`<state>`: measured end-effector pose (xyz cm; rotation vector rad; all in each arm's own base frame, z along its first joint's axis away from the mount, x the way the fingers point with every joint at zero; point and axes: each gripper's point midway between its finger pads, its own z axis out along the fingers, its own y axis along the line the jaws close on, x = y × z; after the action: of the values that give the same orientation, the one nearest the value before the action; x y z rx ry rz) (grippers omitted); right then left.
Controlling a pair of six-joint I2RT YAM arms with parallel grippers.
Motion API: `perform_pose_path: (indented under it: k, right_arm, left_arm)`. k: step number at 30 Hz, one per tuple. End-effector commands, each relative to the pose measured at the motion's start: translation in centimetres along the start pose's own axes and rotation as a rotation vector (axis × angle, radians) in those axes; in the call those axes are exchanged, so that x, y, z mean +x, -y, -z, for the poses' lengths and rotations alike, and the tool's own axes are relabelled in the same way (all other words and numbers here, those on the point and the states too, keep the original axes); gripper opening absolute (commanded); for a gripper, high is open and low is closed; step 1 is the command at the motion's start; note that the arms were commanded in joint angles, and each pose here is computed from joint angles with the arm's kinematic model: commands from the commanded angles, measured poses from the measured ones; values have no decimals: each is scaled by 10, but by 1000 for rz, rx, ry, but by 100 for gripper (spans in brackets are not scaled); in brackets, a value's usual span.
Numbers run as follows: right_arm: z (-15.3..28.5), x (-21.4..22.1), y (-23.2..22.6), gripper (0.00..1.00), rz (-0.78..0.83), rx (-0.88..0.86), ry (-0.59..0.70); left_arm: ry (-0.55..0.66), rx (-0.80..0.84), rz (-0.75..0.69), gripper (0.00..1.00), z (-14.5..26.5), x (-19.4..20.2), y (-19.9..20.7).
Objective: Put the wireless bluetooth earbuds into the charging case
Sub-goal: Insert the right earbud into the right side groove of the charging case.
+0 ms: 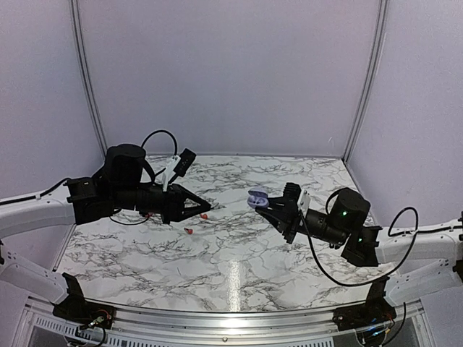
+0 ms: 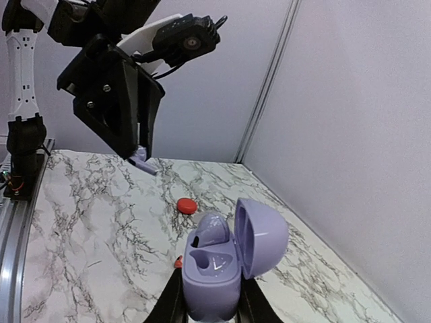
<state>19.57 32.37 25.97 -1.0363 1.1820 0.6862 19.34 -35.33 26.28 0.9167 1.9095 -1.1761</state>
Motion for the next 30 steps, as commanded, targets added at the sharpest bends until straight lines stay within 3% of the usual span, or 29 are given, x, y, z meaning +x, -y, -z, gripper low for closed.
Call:
perform_pose_path:
  k: [1,12,24,30]
  right_arm:
    - [-2,-26,21,0,124,136,102]
    - [-10,-29,23,0,250,205,143]
    - [-15,-27,17,0,356,272,147]
    - [-21,-26,8,0,384,257,152]
  left_arm:
    - [-59,84,139,12,3,-3,24]
    - [-58,172,263,11,-6,-34,58]
    - [-60,153,506,12,-22,-45,55]
    - [-40,151,558,12,-23,-50,54]
